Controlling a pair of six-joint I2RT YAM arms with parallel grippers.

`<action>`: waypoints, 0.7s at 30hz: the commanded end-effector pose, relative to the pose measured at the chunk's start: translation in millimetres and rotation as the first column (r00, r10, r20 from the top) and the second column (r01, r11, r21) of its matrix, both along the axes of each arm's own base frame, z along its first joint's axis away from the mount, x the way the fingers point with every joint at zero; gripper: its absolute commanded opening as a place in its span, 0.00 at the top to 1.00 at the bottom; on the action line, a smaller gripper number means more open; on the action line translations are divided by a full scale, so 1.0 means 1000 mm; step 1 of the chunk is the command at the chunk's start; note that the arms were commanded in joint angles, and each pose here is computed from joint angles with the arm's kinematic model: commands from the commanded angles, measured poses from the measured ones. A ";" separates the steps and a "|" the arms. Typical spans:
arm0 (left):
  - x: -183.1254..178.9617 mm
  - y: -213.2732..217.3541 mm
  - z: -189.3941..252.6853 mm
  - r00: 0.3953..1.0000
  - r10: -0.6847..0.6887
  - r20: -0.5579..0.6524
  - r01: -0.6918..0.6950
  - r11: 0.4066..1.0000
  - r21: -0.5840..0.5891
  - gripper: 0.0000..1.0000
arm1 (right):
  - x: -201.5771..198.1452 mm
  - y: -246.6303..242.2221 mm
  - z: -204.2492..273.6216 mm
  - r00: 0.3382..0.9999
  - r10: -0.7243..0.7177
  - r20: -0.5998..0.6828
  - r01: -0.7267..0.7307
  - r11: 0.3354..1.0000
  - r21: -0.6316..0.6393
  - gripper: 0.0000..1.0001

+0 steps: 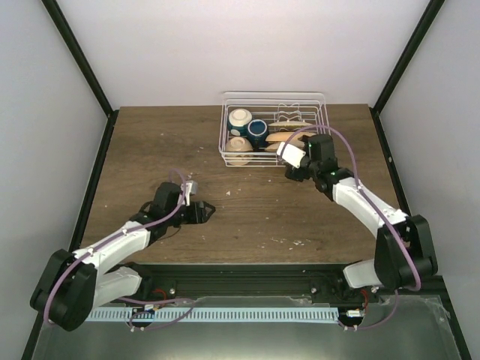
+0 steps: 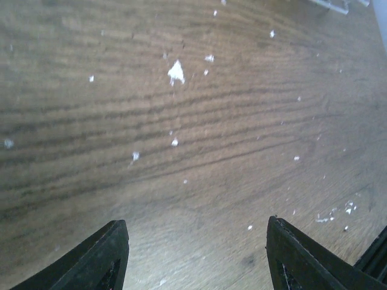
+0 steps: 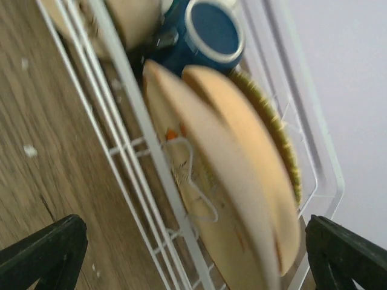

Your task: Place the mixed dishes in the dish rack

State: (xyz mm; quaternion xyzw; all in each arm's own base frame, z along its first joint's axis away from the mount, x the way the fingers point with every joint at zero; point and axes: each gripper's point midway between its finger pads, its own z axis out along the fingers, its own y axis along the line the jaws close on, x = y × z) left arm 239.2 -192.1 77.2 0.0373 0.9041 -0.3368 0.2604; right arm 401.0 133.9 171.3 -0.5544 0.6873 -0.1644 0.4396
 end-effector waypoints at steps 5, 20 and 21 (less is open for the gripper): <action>0.042 0.005 0.062 0.981 0.102 0.164 -0.106 0.994 0.011 0.35 | -0.004 0.024 0.106 0.989 -0.134 0.061 0.077 0.821 0.565 0.00; 0.072 0.040 0.105 0.909 0.278 0.311 -0.320 0.943 0.092 0.34 | -0.060 -0.073 0.091 0.799 -0.544 -0.258 0.433 0.222 0.874 0.00; 0.071 0.042 0.105 0.906 0.285 0.315 -0.326 0.942 0.086 0.34 | -0.063 -0.081 0.089 0.780 -0.573 -0.254 0.438 0.210 0.874 0.00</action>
